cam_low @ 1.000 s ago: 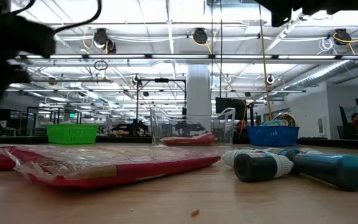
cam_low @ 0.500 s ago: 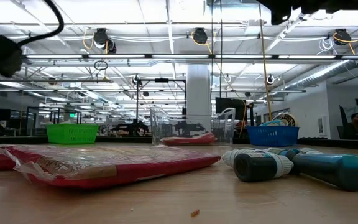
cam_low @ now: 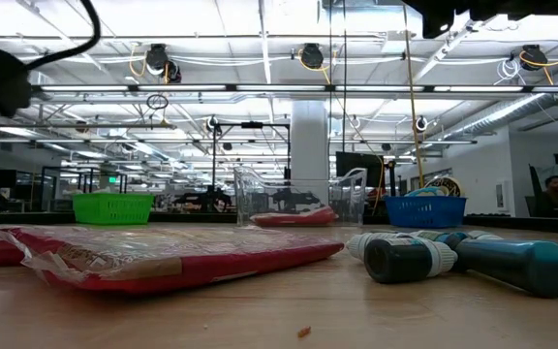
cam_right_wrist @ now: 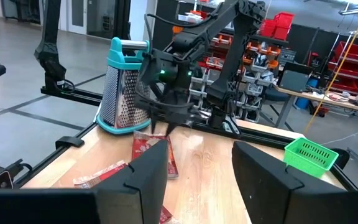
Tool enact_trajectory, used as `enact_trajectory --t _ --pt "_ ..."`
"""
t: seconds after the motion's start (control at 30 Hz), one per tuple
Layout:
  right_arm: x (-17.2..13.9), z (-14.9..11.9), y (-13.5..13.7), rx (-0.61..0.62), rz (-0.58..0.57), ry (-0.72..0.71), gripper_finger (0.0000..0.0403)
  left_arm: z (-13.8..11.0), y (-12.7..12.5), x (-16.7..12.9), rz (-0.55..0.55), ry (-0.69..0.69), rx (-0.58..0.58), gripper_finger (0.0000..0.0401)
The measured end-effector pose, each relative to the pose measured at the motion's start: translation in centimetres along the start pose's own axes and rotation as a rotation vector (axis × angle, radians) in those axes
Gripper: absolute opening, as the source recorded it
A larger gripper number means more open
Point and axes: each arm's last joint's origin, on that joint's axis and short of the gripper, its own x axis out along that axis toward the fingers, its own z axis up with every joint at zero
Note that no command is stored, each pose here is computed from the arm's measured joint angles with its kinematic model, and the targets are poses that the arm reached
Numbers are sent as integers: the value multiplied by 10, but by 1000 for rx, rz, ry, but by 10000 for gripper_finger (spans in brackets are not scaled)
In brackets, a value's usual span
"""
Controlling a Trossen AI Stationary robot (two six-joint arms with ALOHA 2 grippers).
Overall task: Pick & Place Food Item
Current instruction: Put the left popcorn bag into the transparent bin
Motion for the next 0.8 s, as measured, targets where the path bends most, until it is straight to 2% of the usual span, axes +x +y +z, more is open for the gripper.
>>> enact_trajectory --t 0.17,0.27,0.4,0.63,0.8 --pt "0 0 0 0 0 0 166 -6 -11 5 -38 -16 52 186" --pt "0 0 0 0 0 0 166 -3 -16 13 -60 -13 53 186" --pt "0 0 0 0 0 0 166 6 -26 23 -99 -80 58 186" --pt "0 1 0 9 0 -5 166 21 -21 31 -13 -215 132 186" --pt "0 1 0 9 -1 -8 166 32 -11 30 127 -349 190 186"
